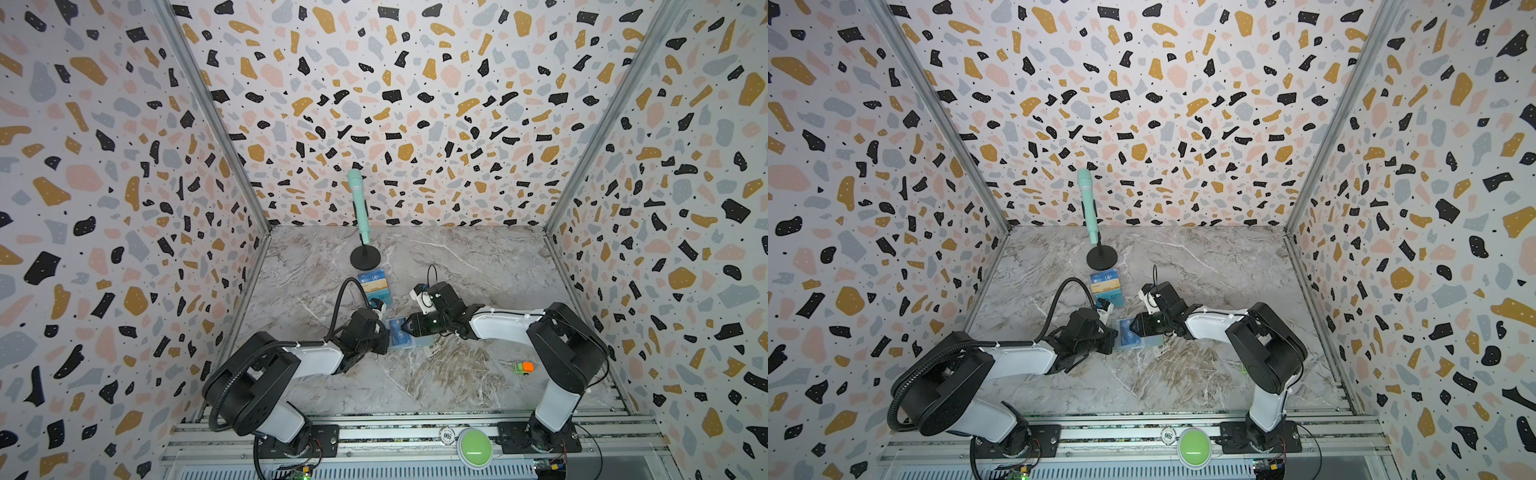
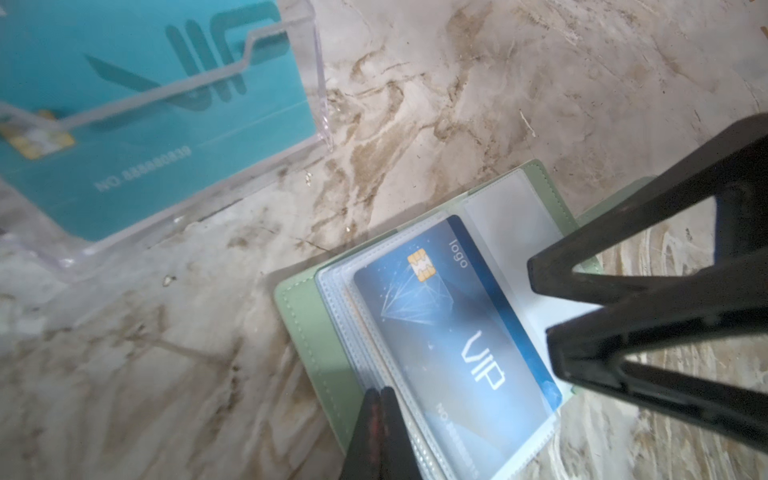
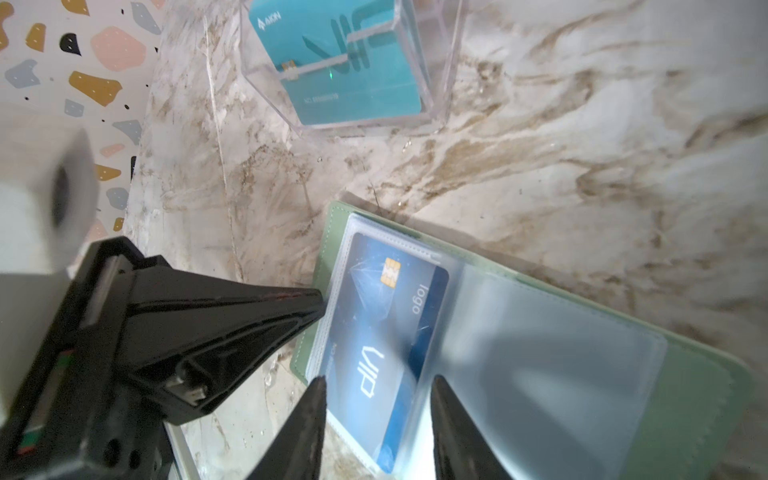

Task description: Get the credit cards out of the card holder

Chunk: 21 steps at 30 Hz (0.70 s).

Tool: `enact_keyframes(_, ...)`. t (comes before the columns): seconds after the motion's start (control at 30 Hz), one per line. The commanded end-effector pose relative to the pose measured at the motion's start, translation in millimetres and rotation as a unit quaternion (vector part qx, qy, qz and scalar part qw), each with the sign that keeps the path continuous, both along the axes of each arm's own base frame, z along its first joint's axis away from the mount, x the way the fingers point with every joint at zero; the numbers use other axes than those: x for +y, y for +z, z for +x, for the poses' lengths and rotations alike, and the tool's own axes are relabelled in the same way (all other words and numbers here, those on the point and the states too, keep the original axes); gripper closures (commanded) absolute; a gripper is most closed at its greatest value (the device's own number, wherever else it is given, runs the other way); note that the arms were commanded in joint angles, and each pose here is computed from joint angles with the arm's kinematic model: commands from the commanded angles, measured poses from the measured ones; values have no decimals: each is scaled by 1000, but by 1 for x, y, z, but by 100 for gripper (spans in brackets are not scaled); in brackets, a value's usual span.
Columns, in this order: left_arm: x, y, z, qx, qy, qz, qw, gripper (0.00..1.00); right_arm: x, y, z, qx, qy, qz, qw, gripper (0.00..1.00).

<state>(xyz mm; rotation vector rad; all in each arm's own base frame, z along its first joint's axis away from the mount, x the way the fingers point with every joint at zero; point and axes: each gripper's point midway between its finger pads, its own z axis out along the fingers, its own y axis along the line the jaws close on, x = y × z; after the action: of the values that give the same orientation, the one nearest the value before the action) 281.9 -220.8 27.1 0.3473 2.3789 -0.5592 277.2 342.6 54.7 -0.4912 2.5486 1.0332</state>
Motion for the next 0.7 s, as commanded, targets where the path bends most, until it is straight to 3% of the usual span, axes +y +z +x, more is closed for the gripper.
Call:
enact_keyframes(0.0,0,2,8,-12,5,8,1000,99,0,-4,-2,10,3,7,1000,58)
enact_keyframes(0.67,11,-18,-5,11,12,22,1000,100,5,0,-16,51,34,89,994,60)
